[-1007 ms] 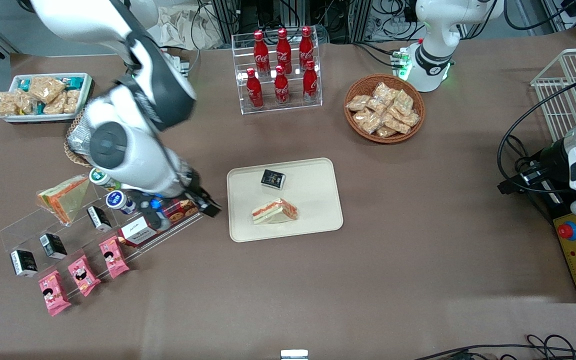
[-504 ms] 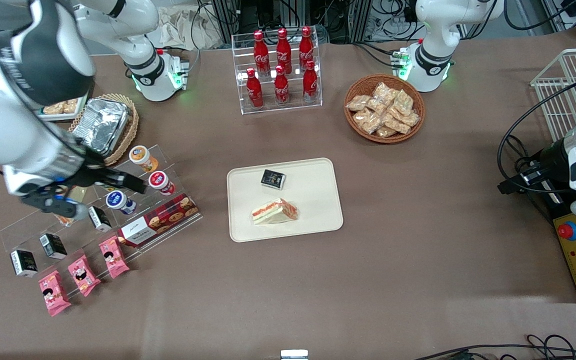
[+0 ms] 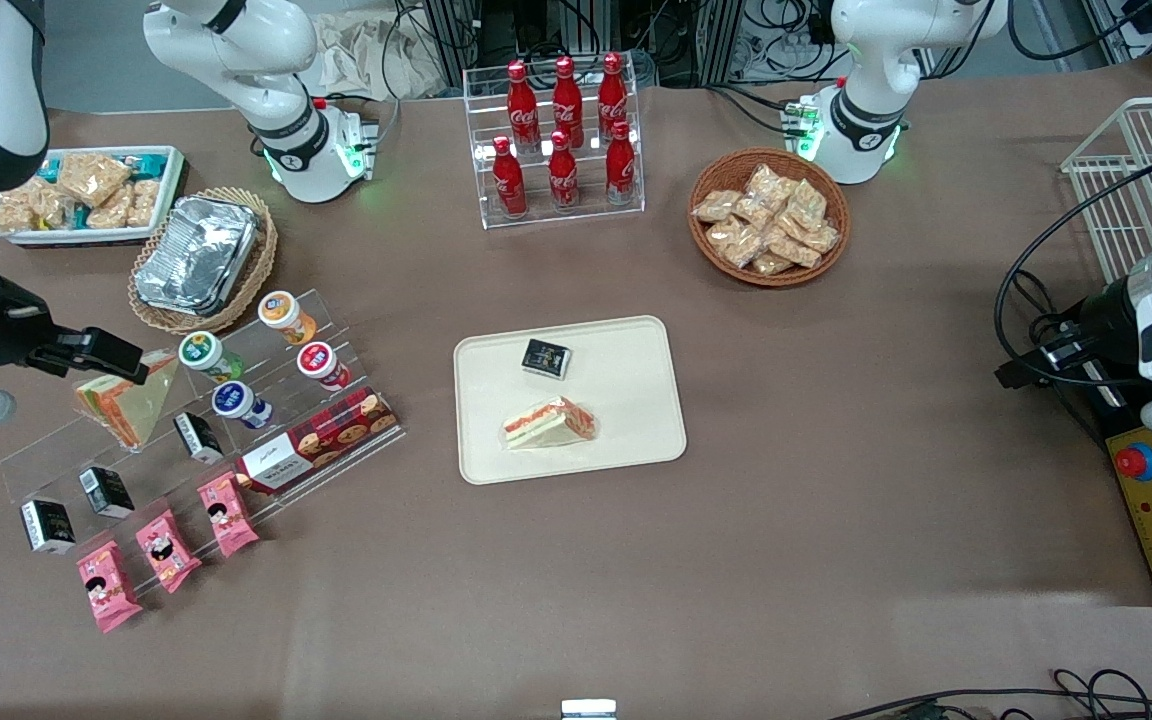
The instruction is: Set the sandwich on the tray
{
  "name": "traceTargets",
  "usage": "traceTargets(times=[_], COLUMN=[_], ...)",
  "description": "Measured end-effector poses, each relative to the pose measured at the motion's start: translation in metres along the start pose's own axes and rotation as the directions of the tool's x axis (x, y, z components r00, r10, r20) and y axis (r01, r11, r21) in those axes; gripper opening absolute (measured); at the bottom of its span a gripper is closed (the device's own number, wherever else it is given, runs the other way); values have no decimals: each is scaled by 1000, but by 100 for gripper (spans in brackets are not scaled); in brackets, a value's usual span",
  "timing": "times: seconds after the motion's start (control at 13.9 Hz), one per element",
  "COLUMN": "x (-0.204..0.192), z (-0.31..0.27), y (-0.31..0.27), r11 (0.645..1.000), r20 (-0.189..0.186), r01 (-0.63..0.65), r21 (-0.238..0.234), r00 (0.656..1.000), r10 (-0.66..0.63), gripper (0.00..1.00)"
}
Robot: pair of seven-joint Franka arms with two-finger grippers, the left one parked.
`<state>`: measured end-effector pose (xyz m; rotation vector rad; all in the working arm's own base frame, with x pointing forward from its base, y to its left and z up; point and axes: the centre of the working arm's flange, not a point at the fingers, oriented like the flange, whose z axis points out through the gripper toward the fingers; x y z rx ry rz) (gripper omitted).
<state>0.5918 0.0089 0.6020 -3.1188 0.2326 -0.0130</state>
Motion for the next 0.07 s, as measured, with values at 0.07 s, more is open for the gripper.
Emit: traceTargets(times=[0.07], x=[-1], z=[-3], y=[-1], r11=[1000], r20=[-5], r01=[2], r21=[-1], r00=[1000], r10=[-2], gripper=[99])
